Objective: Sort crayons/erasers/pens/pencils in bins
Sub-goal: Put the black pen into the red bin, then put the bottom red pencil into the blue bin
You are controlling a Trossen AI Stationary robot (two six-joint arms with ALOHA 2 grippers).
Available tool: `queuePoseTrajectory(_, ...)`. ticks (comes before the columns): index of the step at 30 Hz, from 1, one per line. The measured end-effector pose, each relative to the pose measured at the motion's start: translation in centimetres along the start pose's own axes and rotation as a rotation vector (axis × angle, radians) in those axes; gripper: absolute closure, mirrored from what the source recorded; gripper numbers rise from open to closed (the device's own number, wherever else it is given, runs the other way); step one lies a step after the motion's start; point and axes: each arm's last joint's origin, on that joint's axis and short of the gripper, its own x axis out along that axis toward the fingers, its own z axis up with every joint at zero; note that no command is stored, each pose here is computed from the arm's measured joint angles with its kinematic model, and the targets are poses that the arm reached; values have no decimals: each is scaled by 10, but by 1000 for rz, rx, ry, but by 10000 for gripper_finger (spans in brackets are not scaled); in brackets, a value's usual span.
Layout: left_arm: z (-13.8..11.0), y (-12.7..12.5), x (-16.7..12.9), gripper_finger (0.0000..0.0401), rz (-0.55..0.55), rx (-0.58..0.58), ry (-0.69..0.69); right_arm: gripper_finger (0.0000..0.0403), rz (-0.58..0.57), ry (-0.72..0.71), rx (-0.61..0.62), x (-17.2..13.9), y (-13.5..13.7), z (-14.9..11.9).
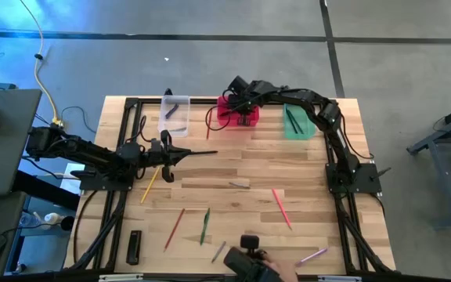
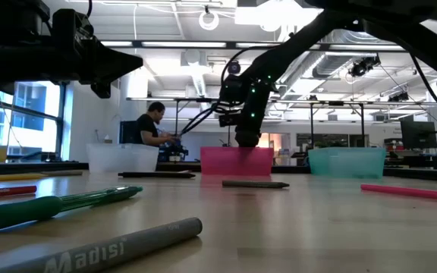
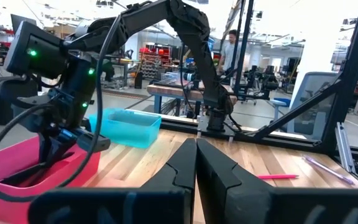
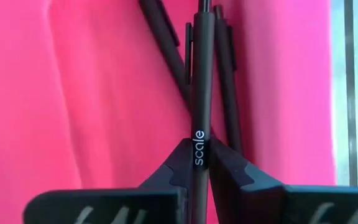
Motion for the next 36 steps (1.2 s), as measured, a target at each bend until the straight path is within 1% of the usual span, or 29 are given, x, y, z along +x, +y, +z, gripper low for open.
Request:
queuePoseTrajectory(6,0,0,0,401,0,0,0,377,-2,-31,9,2,-3,1)
queuePoseTrajectory(14,0,0,0,401,0,0,0,318,-1,-29,16,2,-3,1)
queuePoseTrajectory(19,0,0,0,401,1,0,0,306,-3,-28,47,-5,-6,5)
queuePoseTrajectory(22,0,0,0,401,1,0,1,312,-12,-23,43,-18,-9,13)
queuePoseTrajectory(24,0,0,0,401,1,0,0,324,-17,-34,36,-27,-9,20)
queuePoseTrajectory(28,0,0,0,401,1,2,0,367,-20,-83,15,-39,-3,33)
queuePoseTrajectory(30,0,0,0,401,1,9,1,392,6,-140,22,-44,1,39)
queuePoseTrajectory(31,0,0,0,401,1,10,2,397,28,-179,35,-47,4,42)
queuePoseTrajectory(33,0,0,0,401,1,11,3,395,39,-253,61,-53,10,47)
queuePoseTrajectory(36,-2,0,0,401,0,22,17,399,14,-356,79,-59,20,51)
